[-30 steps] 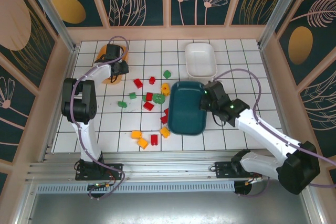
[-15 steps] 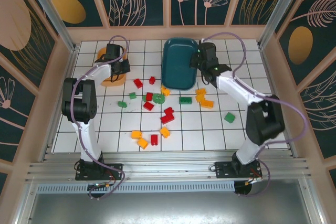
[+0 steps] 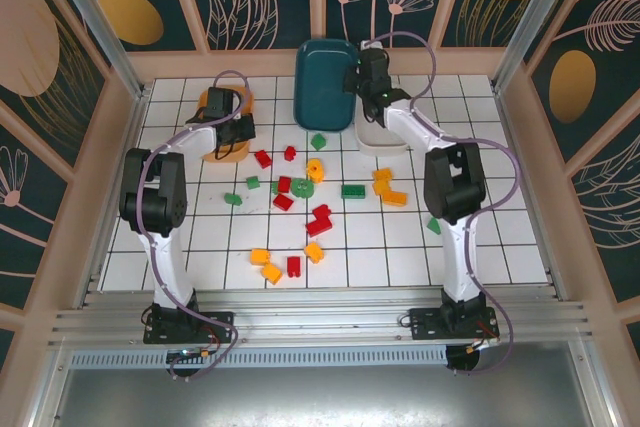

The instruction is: Sort the legos into containers by color

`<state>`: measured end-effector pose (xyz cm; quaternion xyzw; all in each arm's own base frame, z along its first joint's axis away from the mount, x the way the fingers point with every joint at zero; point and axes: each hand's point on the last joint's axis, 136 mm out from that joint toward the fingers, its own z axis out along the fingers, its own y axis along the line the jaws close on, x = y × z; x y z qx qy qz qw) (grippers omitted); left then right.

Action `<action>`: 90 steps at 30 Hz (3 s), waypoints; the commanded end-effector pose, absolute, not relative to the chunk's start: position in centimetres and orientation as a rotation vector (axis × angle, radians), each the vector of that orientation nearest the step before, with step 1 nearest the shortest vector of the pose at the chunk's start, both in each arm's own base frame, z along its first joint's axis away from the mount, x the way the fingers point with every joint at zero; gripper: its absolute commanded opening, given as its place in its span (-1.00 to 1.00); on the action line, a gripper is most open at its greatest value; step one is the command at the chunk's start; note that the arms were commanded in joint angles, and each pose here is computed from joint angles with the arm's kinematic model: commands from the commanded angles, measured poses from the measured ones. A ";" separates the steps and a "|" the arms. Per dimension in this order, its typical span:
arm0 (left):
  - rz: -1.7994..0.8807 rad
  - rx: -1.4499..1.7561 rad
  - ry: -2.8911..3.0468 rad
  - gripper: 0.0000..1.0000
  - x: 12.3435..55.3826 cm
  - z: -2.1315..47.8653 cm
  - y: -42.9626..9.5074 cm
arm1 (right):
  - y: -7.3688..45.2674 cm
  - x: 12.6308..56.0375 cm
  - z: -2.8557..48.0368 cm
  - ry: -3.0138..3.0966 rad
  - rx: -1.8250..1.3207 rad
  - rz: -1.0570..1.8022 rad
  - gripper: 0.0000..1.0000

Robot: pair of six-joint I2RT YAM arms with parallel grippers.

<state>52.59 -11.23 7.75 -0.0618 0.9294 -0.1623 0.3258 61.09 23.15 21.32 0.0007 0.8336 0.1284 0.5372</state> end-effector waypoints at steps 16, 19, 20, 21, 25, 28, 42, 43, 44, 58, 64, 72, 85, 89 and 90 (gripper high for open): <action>-0.634 -0.157 2.349 -1.00 53.2 10.8 -15.6 | 27.6 63.7 16.3 2.114 -0.152 0.242 -1.00; -0.664 -0.165 2.330 -1.00 53.6 11.4 -16.4 | 27.6 62.6 14.9 2.164 -0.146 0.232 -1.00; -0.678 -0.164 2.324 -1.00 53.7 11.5 -16.8 | 27.6 62.2 14.7 2.175 -0.146 0.233 -1.00; -0.693 -0.162 2.317 -1.00 53.8 11.6 -17.3 | 27.4 61.8 14.2 2.192 -0.141 0.224 -1.00; -0.731 -0.159 2.314 -1.00 54.1 11.4 -19.1 | 27.1 60.5 13.0 2.255 -0.122 0.219 -1.00; -0.747 -0.155 2.318 -1.00 54.3 11.2 -20.2 | 26.5 60.0 12.9 2.269 -0.094 0.196 -1.00; -0.655 -0.080 2.343 -1.00 57.3 9.0 -20.8 | 26.6 59.4 11.7 2.344 -0.109 0.145 -1.00; -0.666 -0.081 2.351 -1.00 57.2 8.7 -20.9 | 26.5 59.4 11.5 2.346 -0.111 0.138 -1.00; -0.671 -0.093 2.358 -1.00 57.0 8.5 -20.9 | 26.4 59.4 11.1 2.354 -0.110 0.130 -1.00; -0.897 -0.225 2.298 -0.40 54.4 11.0 -22.0 | 26.8 59.9 14.0 2.329 -0.093 0.212 -0.57; -0.953 -0.199 2.227 -0.13 54.6 14.9 -22.5 | 25.8 59.8 18.1 2.268 -0.069 0.218 -0.30; -0.789 -0.171 2.238 0.03 54.4 16.2 -19.6 | 18.2 58.6 16.4 2.314 0.002 0.118 -0.20; -0.394 -0.161 2.442 -0.55 53.7 8.8 -14.5 | 17.8 54.6 8.1 2.521 -0.133 0.144 -0.31; -0.413 -0.139 2.474 -0.65 53.2 7.6 -14.8 | 19.6 53.5 7.7 2.535 -0.185 0.198 -0.35; -0.420 -0.135 2.483 -0.68 53.0 7.3 -14.9 | 20.3 53.3 7.7 2.538 -0.197 0.241 -0.36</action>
